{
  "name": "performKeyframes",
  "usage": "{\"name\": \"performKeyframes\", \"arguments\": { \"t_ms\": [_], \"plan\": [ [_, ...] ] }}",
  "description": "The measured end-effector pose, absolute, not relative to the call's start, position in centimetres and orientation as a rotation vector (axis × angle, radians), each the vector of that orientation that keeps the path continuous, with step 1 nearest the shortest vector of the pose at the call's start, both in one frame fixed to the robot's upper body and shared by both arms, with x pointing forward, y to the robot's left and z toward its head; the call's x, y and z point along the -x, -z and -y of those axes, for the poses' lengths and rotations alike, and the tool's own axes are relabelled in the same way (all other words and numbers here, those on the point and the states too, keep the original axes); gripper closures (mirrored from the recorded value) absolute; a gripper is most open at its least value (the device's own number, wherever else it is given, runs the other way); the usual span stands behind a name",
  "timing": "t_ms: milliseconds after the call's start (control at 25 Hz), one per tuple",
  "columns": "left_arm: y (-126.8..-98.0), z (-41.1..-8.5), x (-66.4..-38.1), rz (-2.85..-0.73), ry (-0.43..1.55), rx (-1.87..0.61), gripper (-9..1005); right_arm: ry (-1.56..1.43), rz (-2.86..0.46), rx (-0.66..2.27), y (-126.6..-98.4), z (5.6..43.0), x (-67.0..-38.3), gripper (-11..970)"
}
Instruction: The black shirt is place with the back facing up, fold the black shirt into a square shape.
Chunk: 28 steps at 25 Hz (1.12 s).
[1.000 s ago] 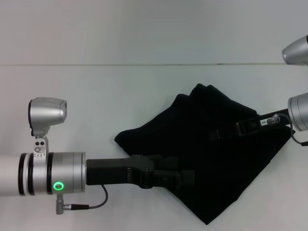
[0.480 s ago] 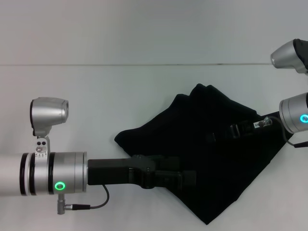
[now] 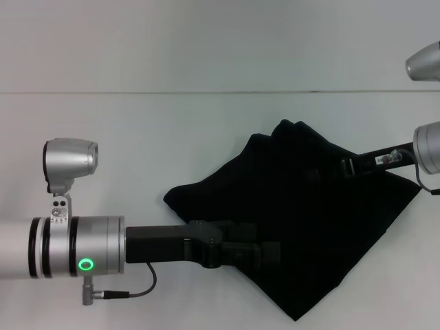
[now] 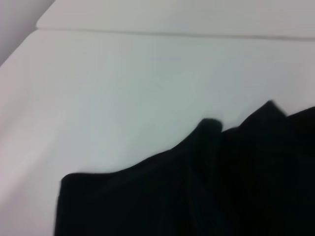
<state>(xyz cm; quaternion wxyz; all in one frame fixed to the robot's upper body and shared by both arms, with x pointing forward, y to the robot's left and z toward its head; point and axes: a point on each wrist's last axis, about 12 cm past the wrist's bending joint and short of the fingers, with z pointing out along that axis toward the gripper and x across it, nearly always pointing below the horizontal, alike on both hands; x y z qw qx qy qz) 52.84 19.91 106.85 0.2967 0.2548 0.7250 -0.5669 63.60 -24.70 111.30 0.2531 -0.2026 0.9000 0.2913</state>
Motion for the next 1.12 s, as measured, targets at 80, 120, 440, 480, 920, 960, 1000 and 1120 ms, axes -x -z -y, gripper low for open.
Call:
{"name": "performKeyframes", "arguments": {
  "t_ms": [80, 120, 440, 480, 920, 960, 1000, 1120],
  "plan": [
    [-106.9, -19.9, -52.9, -1.927, 1.507, -0.678, 91, -0.770, -2.447, 0.537, -111.3, 25.0, -63.8, 405],
    [-106.9, -19.9, -52.9, -1.926, 1.507, -0.678, 91, -0.761, -2.449, 0.532, -111.2, 25.0, -63.8, 405],
    [-106.9, -19.8, -53.1, -1.932, 1.496, -0.681, 94, -0.732, -2.467, 0.519, -110.3, 24.8, -63.7, 406],
    [-106.9, -19.7, -53.1, -1.932, 1.496, -0.682, 95, -0.732, -2.470, 0.516, -110.2, 24.8, -63.7, 406],
    [-107.1, -19.7, -53.4, -1.931, 1.491, -0.691, 99, -0.732, -2.488, 0.497, -109.3, 24.6, -63.4, 407],
    [-107.1, -19.7, -53.4, -1.932, 1.491, -0.693, 99, -0.728, -2.489, 0.493, -109.2, 24.6, -63.3, 407],
    [-107.1, -19.7, -53.4, -1.932, 1.491, -0.693, 100, -0.724, -2.490, 0.489, -109.1, 24.6, -63.3, 408],
    [-107.1, -19.7, -53.4, -1.933, 1.492, -0.692, 101, -0.717, -2.494, 0.483, -108.8, 24.6, -63.3, 408]
  ]
}}
